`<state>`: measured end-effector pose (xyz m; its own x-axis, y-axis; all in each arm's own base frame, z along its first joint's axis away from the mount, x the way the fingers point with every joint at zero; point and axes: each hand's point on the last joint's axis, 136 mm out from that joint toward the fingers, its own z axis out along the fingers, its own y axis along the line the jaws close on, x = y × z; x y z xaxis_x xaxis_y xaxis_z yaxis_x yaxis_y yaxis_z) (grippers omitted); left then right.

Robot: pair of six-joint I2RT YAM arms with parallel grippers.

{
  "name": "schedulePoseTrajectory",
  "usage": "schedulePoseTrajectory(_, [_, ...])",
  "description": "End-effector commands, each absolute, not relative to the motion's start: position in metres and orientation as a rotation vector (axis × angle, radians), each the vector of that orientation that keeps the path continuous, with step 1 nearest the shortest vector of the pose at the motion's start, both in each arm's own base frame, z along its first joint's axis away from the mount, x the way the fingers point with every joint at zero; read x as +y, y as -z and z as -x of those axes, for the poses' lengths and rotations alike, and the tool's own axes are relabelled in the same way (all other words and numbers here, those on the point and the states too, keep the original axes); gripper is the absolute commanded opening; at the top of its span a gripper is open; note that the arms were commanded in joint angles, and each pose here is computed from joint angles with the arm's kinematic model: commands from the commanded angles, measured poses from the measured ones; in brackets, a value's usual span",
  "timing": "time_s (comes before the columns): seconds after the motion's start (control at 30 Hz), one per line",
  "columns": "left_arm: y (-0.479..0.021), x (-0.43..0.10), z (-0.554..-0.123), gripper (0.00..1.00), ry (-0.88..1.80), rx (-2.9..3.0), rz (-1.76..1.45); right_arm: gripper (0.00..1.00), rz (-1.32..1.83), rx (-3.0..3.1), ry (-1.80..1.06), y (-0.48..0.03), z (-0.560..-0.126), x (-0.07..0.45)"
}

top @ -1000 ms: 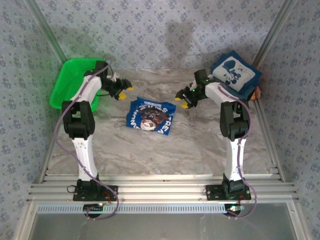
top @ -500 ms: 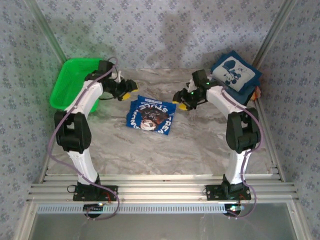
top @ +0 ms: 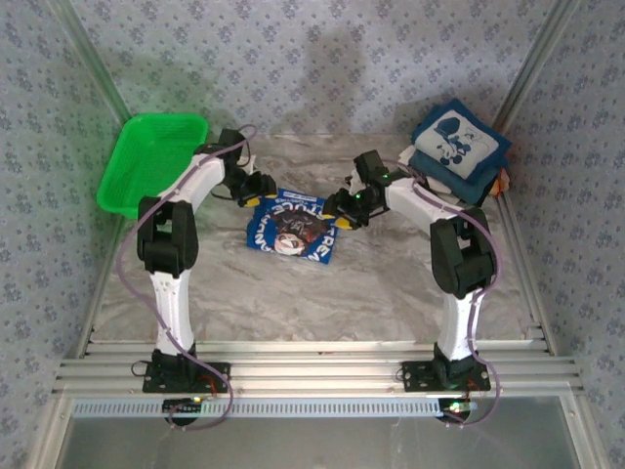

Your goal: Fold and stack the t-shirts

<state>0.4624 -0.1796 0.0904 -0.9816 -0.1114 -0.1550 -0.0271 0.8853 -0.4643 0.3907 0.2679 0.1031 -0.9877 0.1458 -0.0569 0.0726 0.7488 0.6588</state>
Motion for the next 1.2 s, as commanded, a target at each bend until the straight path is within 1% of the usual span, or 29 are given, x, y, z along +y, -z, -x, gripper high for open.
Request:
schedulePoseTrajectory(0.0, [-0.082,-0.173,-0.464,0.58,0.590,2.897,0.048,0.51,-0.181,2.846,-1.047,-0.092,-0.395,0.276])
schedulePoseTrajectory(0.1, [-0.078,-0.185,-0.471,0.58,0.573,2.887,-0.016,0.50,-0.181,2.846,-1.045,-0.090,-0.394,0.278])
schedulePoseTrajectory(0.17, [-0.066,-0.183,-0.469,0.58,0.496,2.929,-0.038,0.50,-0.190,2.846,-1.046,-0.089,-0.394,0.278])
schedulePoseTrajectory(0.23, [-0.066,-0.181,-0.479,0.57,0.459,2.912,-0.038,0.50,-0.190,2.842,-1.049,-0.091,-0.392,0.278])
schedulePoseTrajectory(0.4, [-0.055,-0.185,-0.489,0.56,0.437,2.896,-0.061,0.49,-0.197,2.837,-1.052,-0.089,-0.390,0.277])
schedulePoseTrajectory(0.47, [-0.046,-0.185,-0.487,0.55,0.397,2.922,-0.080,0.49,-0.198,2.836,-1.054,-0.088,-0.389,0.278])
schedulePoseTrajectory(0.57, [-0.050,-0.183,-0.491,0.43,0.374,2.894,-0.072,0.49,-0.191,2.828,-1.055,-0.091,-0.389,0.279])
schedulePoseTrajectory(0.7, [-0.075,-0.185,-0.497,0.18,0.395,2.833,-0.080,0.49,-0.188,2.827,-1.052,-0.092,-0.389,0.279])
schedulePoseTrajectory(0.77, [-0.090,-0.186,-0.495,0.11,0.415,2.805,-0.085,0.48,-0.188,2.826,-1.055,-0.092,-0.389,0.279])
schedulePoseTrajectory(0.87, [-0.112,-0.185,-0.490,0.07,0.437,2.759,-0.100,0.48,-0.189,2.826,-1.051,-0.093,-0.389,0.278])
schedulePoseTrajectory(1.0, [-0.121,-0.172,-0.476,0.01,0.434,2.756,-0.083,0.47,-0.195,2.830,-1.057,-0.092,-0.389,0.280])
schedulePoseTrajectory(1.17, [-0.134,-0.154,-0.463,0.00,0.440,2.738,-0.032,0.48,-0.187,2.823,-1.050,-0.094,-0.394,0.285])
